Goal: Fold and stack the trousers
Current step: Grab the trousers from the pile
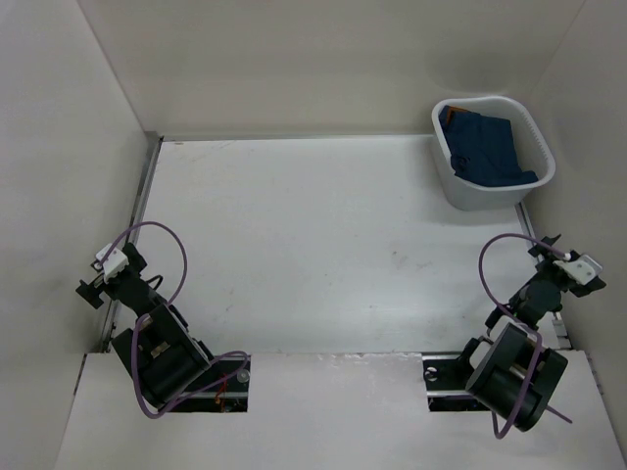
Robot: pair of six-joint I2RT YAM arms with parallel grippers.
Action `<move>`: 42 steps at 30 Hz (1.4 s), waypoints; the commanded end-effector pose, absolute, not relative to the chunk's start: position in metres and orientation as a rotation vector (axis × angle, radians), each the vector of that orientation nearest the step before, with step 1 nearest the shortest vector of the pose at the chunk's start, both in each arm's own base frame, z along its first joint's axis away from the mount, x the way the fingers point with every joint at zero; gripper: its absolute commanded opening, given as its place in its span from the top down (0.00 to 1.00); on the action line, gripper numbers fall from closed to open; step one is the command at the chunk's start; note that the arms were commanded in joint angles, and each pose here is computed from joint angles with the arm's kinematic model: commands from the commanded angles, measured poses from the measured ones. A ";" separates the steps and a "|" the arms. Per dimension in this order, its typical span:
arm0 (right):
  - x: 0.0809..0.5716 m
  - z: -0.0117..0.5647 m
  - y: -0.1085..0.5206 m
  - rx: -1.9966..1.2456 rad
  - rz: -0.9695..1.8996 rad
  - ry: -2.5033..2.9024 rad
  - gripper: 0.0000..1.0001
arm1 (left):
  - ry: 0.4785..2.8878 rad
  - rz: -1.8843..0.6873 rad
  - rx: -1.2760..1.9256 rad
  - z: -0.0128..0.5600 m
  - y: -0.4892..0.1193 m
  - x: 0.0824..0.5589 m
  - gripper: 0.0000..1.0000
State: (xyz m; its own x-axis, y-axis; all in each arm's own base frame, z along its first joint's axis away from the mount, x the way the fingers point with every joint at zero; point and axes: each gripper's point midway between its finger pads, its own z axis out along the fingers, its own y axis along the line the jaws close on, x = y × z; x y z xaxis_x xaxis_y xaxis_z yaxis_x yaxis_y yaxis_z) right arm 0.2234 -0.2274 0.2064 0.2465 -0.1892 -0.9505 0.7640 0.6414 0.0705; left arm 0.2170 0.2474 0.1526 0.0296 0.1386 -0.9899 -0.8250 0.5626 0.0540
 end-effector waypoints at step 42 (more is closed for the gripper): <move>0.469 0.265 -0.029 0.076 0.045 2.190 0.00 | 2.254 -0.139 0.309 0.163 -0.043 0.385 0.00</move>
